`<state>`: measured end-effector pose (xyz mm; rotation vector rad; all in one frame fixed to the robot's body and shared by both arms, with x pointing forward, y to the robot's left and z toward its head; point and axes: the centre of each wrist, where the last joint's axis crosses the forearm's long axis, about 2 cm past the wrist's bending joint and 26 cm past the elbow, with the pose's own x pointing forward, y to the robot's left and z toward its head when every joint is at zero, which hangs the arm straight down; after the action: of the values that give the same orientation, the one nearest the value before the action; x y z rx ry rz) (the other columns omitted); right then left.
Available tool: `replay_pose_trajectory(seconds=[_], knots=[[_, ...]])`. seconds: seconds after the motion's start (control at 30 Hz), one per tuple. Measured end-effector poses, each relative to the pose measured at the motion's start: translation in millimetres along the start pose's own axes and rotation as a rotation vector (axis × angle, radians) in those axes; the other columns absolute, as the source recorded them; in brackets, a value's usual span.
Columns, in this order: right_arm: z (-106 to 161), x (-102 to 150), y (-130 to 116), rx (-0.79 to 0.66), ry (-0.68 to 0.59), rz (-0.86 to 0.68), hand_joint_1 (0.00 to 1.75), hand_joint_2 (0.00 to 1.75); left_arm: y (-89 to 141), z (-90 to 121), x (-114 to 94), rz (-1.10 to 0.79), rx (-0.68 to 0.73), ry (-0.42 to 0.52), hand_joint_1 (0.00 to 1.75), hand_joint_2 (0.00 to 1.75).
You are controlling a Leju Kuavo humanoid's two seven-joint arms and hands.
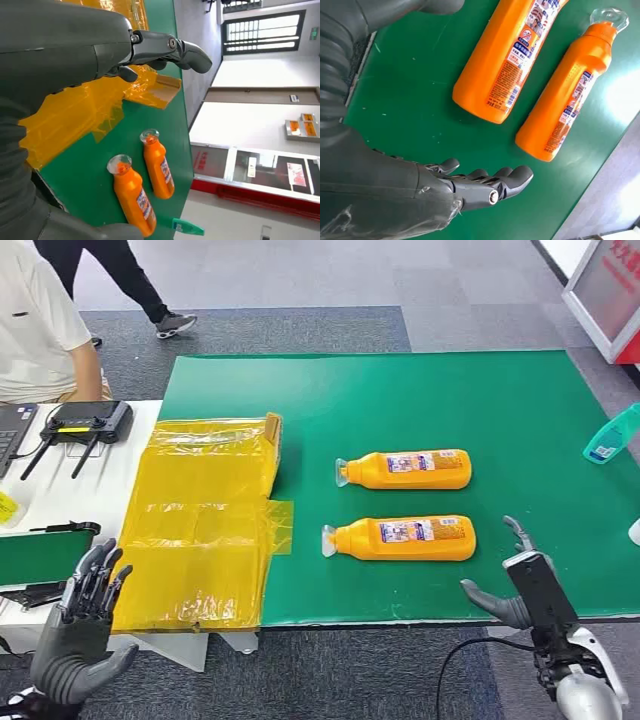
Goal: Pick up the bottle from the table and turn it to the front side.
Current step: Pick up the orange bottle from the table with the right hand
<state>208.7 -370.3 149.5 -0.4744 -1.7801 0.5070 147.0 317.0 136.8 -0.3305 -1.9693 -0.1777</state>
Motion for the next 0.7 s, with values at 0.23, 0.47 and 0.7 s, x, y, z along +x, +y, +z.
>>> replay_pose_trajectory(seconds=[0.23,0.47,0.7], knots=[[-7,0,3,0.026,-0.004,0.004,0.00,1.75,1,0,-2,0.006,0.002,0.007,0.00,1.75],[-18,-1,-4,0.057,-0.012,0.038,0.00,1.75,3,-1,-4,0.006,-0.005,0.015,0.00,1.75],[-39,1,-14,0.086,-0.034,0.065,0.00,1.75,8,-7,-4,-0.004,-0.007,0.013,0.00,1.75]])
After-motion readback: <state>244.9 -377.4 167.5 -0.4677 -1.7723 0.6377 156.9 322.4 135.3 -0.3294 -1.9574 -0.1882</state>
